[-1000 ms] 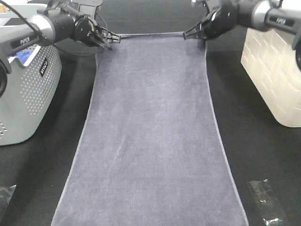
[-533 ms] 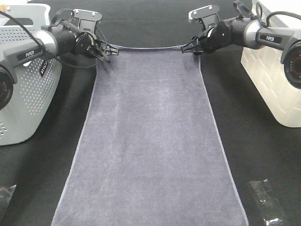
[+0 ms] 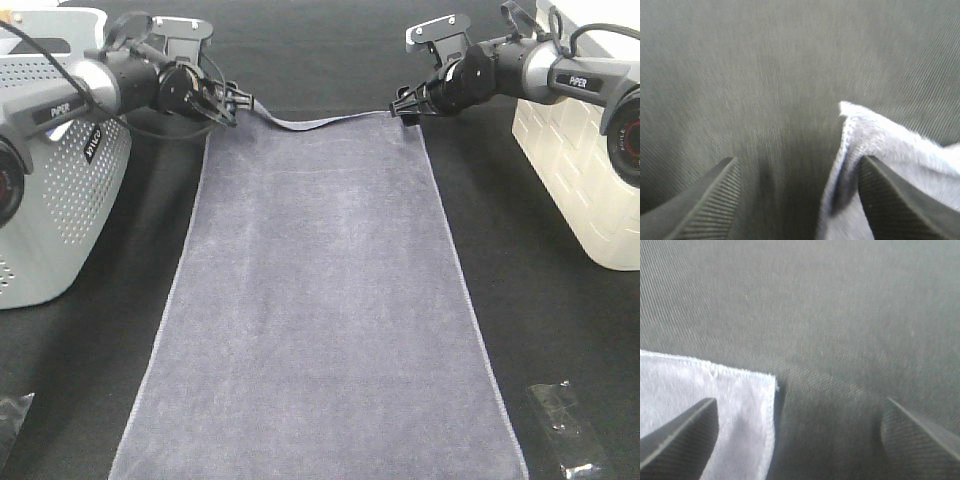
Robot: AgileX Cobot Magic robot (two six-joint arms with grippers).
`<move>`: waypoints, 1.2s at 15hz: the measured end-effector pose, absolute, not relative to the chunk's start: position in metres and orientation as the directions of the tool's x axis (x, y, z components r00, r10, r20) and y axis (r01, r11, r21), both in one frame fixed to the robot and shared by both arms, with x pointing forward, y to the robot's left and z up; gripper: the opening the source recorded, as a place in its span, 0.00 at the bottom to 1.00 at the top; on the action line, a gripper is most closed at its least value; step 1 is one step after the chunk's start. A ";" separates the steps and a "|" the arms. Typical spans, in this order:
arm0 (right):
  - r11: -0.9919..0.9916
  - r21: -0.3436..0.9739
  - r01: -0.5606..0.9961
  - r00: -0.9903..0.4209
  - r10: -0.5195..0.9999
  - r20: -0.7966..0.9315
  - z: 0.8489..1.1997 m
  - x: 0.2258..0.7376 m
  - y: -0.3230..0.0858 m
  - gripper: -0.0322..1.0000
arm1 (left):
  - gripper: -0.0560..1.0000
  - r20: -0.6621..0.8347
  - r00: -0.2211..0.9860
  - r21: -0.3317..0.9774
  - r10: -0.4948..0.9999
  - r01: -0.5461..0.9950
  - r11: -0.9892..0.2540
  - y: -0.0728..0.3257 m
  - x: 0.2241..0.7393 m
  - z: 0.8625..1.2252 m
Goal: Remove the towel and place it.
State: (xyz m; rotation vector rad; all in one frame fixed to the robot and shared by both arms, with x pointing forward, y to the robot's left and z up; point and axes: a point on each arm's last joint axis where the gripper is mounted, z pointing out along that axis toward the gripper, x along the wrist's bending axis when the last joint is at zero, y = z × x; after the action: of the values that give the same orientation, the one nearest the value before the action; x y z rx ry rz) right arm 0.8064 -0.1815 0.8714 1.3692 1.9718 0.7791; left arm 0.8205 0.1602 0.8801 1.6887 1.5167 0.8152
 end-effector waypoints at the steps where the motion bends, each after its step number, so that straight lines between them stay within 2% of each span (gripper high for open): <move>1: 0.295 0.738 0.606 -0.282 0.948 -0.148 0.870 0.805 -0.182 0.84 | 0.67 -0.008 0.110 0.844 0.994 0.534 -0.053 0.160 0.821 0.887; 4: 0.299 0.683 0.666 -0.281 0.949 -0.141 0.880 0.799 -0.184 0.84 | 0.67 -0.013 0.103 0.856 0.995 0.516 -0.043 0.161 0.820 0.910; 10: 0.212 0.651 0.729 -0.253 0.967 -0.032 0.951 0.782 -0.183 0.84 | 0.68 -0.004 0.062 0.845 0.998 0.533 -0.030 0.165 0.811 0.959; 12: 0.212 0.625 0.752 -0.254 0.967 -0.023 0.969 0.774 -0.184 0.84 | 0.68 -0.002 0.073 0.861 0.997 0.507 -0.036 0.159 0.805 0.987; 15: 0.203 0.605 0.770 -0.255 0.967 -0.001 1.006 0.760 -0.185 0.84 | 0.68 0.075 0.126 0.863 0.989 0.488 -0.128 0.143 0.783 1.039; 18: 0.200 0.567 0.799 -0.262 0.965 0.030 1.053 0.735 -0.188 0.84 | 0.68 0.129 0.104 0.805 0.986 0.569 -0.165 0.149 0.756 1.081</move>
State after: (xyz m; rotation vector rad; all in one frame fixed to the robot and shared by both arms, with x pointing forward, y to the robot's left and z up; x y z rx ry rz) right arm 0.7345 -0.1882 1.0527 1.6589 2.1485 0.6946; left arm 0.7558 0.1488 1.0812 1.8042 1.5184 0.9224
